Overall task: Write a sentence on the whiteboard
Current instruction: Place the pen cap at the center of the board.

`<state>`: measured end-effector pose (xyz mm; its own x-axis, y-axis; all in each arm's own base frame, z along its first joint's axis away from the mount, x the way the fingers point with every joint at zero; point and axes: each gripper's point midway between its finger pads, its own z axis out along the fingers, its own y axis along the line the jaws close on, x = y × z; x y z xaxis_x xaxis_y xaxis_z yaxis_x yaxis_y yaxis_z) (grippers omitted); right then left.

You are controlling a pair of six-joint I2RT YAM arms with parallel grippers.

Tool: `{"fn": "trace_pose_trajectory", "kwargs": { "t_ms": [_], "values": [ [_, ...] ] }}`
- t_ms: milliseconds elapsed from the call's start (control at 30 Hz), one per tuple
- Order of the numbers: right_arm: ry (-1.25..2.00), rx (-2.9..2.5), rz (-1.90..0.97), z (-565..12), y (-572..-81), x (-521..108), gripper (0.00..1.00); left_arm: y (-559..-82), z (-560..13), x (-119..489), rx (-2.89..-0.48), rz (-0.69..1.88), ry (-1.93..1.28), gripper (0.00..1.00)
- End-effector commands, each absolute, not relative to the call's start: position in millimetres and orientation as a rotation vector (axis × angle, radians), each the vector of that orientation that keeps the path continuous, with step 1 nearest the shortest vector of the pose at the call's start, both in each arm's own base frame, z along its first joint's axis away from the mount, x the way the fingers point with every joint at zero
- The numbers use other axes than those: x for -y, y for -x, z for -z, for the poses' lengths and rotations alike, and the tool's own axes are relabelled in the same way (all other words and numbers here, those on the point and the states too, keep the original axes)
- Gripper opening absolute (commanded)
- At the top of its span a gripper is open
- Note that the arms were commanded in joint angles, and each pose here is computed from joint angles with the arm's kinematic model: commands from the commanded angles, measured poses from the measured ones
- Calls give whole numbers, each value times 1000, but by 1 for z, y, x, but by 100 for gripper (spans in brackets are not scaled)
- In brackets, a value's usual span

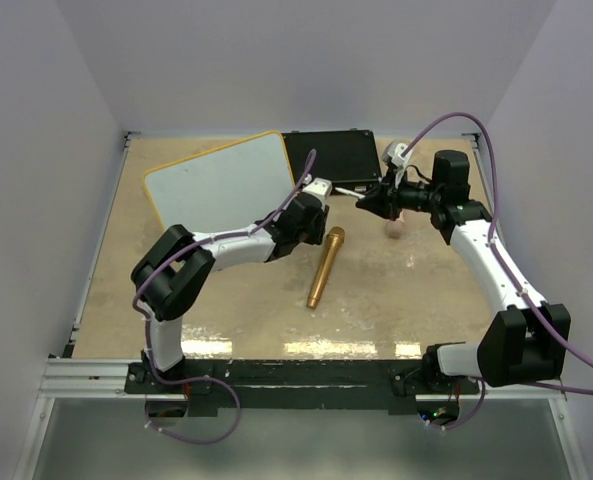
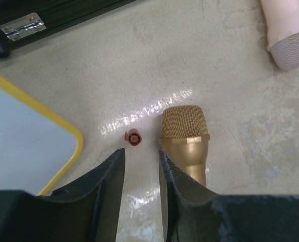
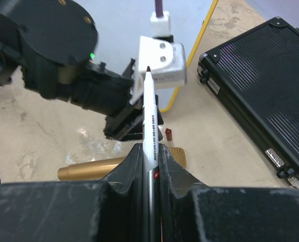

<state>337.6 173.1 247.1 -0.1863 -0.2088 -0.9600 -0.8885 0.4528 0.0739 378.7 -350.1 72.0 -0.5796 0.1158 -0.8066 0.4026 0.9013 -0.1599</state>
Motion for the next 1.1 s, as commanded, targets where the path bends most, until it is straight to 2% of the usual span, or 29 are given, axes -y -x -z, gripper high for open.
{"fn": "trace_pose_trajectory", "kwargs": {
  "t_ms": [0, 33, 67, 100, 167, 200, 400, 500, 567, 667, 933, 1067],
  "values": [
    [964, -1617, -787, -265, -337, -168, 0, -372, -146, 340, -2031, 539, -424, 39],
    [969, -1614, -794, -265, -336, -169, 0, -367, -174, 333, -1975, 567, -422, 41],
    [972, -1612, -796, -265, -335, -169, 0, -361, -174, 323, -1977, 577, -438, 48],
    [973, -1611, -797, -265, -335, -169, 0, -355, -203, 313, -1916, 594, -447, 50],
    [979, -1609, -806, -264, -334, -170, 0, -347, -213, 292, -1913, 583, -456, 54],
    [980, -1608, -808, -264, -334, -170, 0, -342, -239, 278, -1852, 579, -455, 56],
    [995, -1600, -834, -264, -330, -173, 0, -333, -279, 170, -1793, 460, -322, 67],
    [1000, -1597, -843, -263, -329, -174, 0, -332, -283, 116, -1781, 425, -226, 71],
    [1006, -1594, -852, -263, -327, -176, 0, -333, -280, 81, -1784, 401, -165, 80],
    [1004, -1592, -857, -264, -326, -175, 0, -331, -284, 48, -1762, 340, -99, 82],
    [1020, -1583, -876, -264, -323, -181, 0, -339, -286, 17, -1757, 274, -6, 98],
    [1039, -1579, -892, -262, -320, -188, 0, -343, -283, -9, -1754, 206, 89, 98]
  ]
}}
